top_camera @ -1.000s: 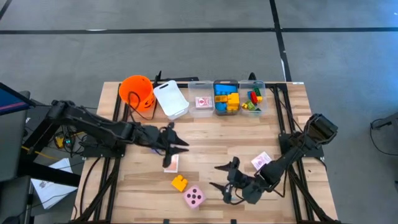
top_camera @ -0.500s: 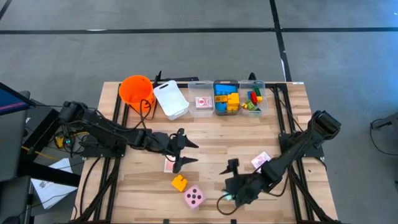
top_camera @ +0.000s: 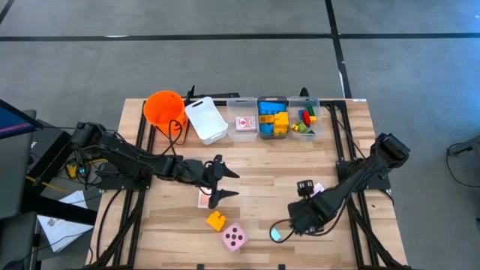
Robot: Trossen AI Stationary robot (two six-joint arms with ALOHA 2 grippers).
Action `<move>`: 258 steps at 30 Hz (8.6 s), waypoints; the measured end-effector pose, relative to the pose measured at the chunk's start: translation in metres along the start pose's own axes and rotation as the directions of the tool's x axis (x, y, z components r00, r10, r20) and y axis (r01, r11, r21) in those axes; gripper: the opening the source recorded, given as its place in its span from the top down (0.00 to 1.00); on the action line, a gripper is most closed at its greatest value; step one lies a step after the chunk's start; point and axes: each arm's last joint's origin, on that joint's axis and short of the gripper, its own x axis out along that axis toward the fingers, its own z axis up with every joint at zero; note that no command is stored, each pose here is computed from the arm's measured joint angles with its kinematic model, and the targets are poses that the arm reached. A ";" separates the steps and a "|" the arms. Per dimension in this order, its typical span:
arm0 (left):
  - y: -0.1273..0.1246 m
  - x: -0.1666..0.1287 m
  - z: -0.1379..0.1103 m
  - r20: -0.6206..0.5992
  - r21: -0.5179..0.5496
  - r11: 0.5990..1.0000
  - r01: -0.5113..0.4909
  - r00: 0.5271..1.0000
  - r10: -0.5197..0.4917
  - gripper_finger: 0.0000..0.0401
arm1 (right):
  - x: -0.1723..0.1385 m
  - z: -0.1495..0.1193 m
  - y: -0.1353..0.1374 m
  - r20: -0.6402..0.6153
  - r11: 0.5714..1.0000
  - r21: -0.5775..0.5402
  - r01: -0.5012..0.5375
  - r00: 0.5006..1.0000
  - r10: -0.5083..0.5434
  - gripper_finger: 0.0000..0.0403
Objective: Pick & Place Toys
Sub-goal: Put the red deck of cards into the left transparent bin, then put the orange deck of cards into the left transparent bin
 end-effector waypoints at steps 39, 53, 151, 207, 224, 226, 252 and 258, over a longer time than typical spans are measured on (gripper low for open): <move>0.001 0.000 -0.006 -0.061 0.015 1.000 -0.011 0.998 0.012 0.27 | 0.055 -0.009 -0.027 -0.218 0.949 -0.293 -0.119 0.974 0.055 0.02; 0.002 -0.001 -0.009 -0.090 0.020 1.000 -0.019 0.996 0.020 0.27 | 0.059 -0.001 -0.044 -0.191 0.942 -0.306 -0.139 0.978 0.083 0.05; -0.020 -0.103 0.026 0.027 0.118 0.984 -0.130 0.991 0.128 0.27 | -0.003 0.076 -0.337 0.526 0.422 0.850 -0.315 0.531 -0.664 0.26; -0.005 -0.061 -0.103 -0.686 -0.194 0.917 -0.348 0.716 0.126 0.77 | -0.037 0.085 -0.001 0.689 0.740 0.660 -0.125 0.492 -0.532 0.19; 0.006 -0.041 -0.125 -0.774 -0.207 0.818 -0.536 0.602 0.198 1.00 | -0.021 0.085 -0.008 0.682 0.710 0.683 -0.171 0.495 -0.538 0.19; 0.009 -0.034 -0.120 -0.746 -0.236 0.807 -0.541 0.633 0.206 1.00 | -0.021 0.086 -0.008 0.684 0.709 0.683 -0.176 0.495 -0.536 0.19; 0.000 -0.019 -0.083 -0.658 -0.377 0.892 -0.248 0.749 -0.070 1.00 | -0.021 0.085 -0.006 0.689 0.721 0.670 -0.174 0.507 -0.518 0.19; -0.013 -0.009 -0.084 -0.577 -0.396 0.893 -0.215 0.815 -0.059 1.00 | -0.021 0.085 -0.006 0.689 0.721 0.670 -0.175 0.507 -0.518 0.19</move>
